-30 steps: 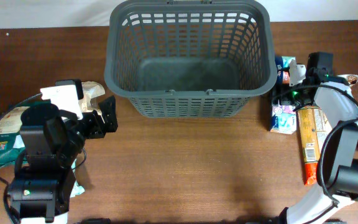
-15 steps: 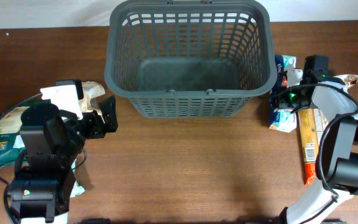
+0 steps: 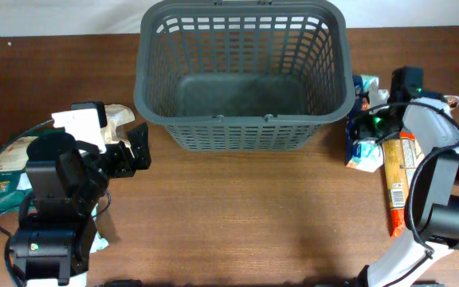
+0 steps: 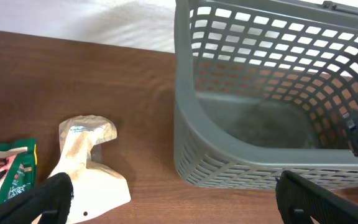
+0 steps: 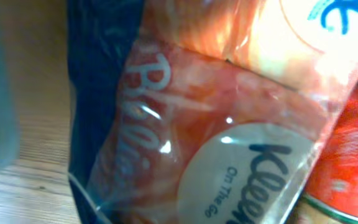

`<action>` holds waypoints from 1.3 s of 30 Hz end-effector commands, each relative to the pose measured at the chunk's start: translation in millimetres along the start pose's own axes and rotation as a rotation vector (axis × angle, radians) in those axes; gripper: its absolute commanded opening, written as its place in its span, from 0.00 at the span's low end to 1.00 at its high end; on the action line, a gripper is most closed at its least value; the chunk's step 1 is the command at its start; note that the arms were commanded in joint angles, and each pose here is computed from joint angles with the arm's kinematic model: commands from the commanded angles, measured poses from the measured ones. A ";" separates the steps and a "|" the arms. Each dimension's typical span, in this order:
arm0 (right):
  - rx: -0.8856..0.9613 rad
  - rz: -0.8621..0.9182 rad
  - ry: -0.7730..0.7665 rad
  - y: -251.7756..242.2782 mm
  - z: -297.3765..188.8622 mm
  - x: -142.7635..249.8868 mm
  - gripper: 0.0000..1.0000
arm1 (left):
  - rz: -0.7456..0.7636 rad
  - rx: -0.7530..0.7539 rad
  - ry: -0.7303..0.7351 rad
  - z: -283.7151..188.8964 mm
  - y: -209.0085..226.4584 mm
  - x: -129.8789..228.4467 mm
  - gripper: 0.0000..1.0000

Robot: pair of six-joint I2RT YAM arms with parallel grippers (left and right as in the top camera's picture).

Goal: Pack container
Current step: 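Lift the tissue stack with the right gripper over the basket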

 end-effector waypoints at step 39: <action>-0.552 -1.052 -0.678 323.8 -311.5 -19.6 0.04 | 0.017 0.010 -0.008 -2.2 -1.7 -3.6 0.99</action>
Point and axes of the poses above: each gripper's point midway between its finger pads, its own z axis out along the fingers, its own y axis along the line the jaws close on, x = y × z, the point moved 3 cm from there along -z, back along the fingers, and after that the axes turned 4 degrees about z, right-handed, at the moved point
